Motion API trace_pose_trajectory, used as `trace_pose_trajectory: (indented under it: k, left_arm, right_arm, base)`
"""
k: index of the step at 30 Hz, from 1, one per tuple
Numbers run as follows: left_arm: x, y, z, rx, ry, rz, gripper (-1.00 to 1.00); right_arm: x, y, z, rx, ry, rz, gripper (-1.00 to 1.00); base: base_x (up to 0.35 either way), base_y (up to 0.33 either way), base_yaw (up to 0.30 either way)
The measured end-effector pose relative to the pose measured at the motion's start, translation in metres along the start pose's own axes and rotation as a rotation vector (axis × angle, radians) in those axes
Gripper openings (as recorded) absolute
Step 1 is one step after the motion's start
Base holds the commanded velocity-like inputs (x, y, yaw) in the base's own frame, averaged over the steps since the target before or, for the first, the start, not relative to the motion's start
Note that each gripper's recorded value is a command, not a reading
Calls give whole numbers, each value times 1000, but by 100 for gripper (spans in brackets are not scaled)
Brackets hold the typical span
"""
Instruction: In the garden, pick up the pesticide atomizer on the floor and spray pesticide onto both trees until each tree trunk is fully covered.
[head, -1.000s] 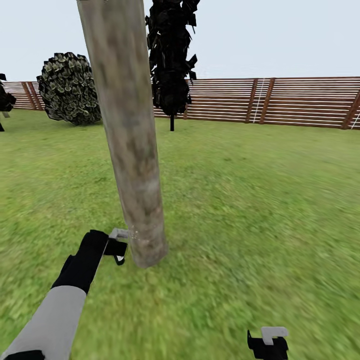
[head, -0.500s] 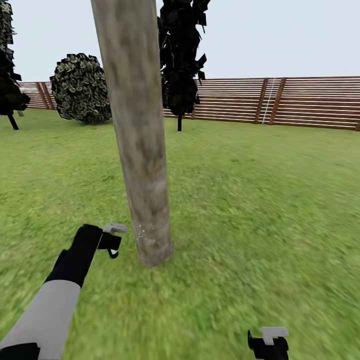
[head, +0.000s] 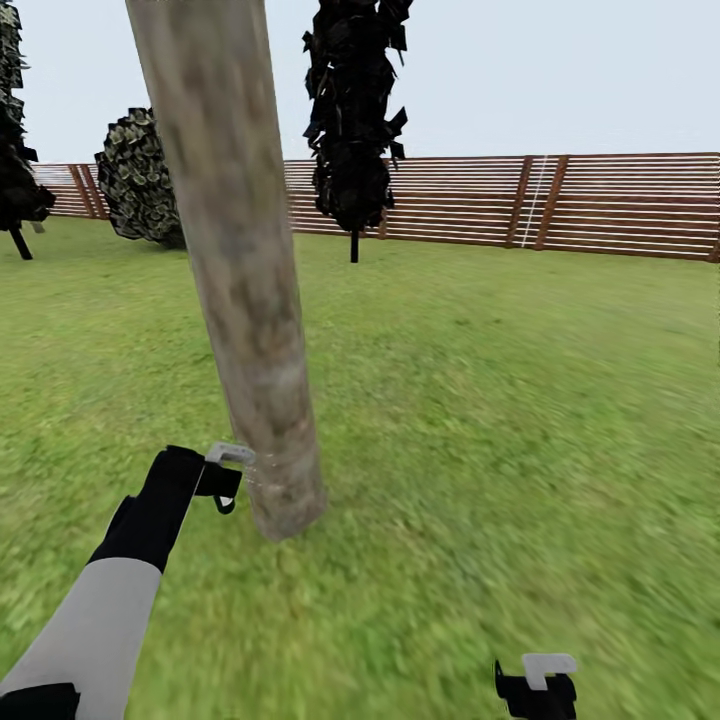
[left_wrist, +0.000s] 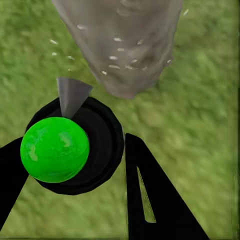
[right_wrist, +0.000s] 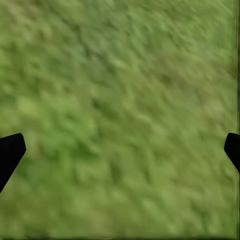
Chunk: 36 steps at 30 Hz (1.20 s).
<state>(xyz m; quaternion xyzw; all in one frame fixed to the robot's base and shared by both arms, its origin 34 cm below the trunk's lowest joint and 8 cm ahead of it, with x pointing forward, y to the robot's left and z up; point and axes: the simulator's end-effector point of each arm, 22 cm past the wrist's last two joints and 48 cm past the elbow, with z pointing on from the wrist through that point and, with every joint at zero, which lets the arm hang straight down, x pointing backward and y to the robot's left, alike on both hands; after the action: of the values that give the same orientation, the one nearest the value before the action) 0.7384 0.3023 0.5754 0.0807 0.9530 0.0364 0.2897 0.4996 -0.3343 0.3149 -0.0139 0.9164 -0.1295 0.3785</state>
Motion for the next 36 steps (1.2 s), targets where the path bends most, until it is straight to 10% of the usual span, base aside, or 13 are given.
trace_pose_trajectory:
  k: [32, 36]
  left_arm:
    - [12, 13, 2, -21, 14, -14, -100]
    - [27, 61, -1, -76, 24, -85, -100]
  right_arm:
    - [-1, 0, 0, 2, -4, 1, 100]
    - [-1, 0, 0, 2, -3, 1, 100]
  base:
    - [43, -274, 109]
    - [1, -274, 0]
